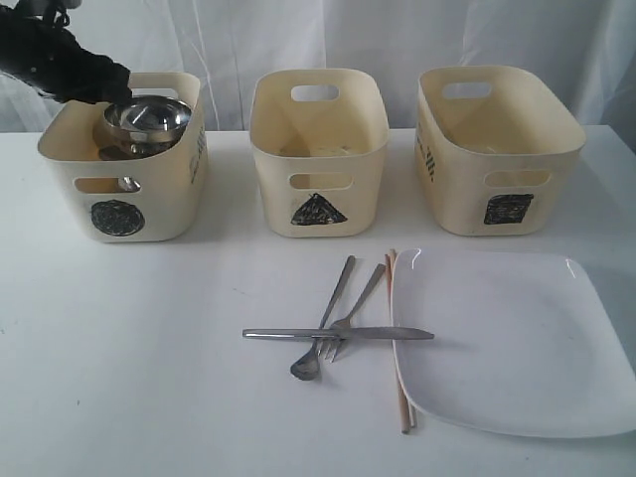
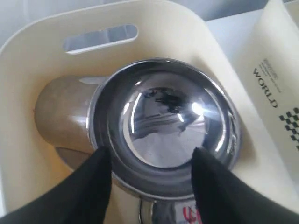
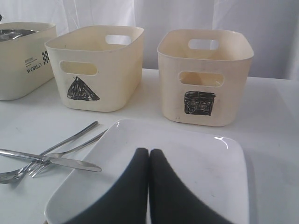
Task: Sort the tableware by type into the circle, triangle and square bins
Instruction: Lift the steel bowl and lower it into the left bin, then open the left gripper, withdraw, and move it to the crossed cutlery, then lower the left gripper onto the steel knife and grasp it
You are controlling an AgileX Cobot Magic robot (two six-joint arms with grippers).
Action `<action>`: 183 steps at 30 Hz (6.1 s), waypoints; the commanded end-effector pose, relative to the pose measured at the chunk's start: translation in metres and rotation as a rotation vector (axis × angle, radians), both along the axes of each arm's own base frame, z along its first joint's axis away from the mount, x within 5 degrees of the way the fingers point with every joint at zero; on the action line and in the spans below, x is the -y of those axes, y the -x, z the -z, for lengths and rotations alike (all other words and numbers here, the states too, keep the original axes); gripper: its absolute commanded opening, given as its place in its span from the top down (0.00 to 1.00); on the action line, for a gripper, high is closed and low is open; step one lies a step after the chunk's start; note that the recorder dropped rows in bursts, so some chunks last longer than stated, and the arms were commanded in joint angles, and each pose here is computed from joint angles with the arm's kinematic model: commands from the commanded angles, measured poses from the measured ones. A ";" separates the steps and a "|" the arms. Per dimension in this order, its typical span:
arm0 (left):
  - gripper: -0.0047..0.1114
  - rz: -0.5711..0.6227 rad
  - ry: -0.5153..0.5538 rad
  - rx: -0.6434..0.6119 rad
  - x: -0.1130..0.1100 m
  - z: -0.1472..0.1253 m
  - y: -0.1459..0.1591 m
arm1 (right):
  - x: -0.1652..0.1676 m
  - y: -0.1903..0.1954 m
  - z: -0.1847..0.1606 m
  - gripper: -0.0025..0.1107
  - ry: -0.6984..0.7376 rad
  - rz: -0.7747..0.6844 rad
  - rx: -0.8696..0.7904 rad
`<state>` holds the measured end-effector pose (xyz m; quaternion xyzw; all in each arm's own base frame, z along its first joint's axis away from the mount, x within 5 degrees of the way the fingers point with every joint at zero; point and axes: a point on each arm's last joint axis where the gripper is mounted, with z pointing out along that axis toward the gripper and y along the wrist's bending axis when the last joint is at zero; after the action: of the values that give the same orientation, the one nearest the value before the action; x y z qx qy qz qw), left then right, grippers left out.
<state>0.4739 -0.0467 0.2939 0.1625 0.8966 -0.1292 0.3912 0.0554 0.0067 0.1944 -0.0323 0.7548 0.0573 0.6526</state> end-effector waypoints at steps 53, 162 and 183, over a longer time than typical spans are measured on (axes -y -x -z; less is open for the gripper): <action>0.57 0.444 -0.025 -0.196 0.125 0.002 0.258 | 0.000 0.000 0.001 0.98 0.004 0.006 0.009; 0.46 1.056 -0.575 0.403 0.266 0.154 0.236 | 0.000 0.000 0.001 0.98 0.004 0.006 0.009; 0.91 1.080 -0.646 0.364 0.266 0.165 0.232 | 0.000 0.000 0.001 0.98 0.001 0.006 0.009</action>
<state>0.2418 -0.3166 0.1352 0.7095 0.6004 -0.0165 0.3686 0.0554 0.0067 0.1944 -0.0323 0.7548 0.0573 0.6526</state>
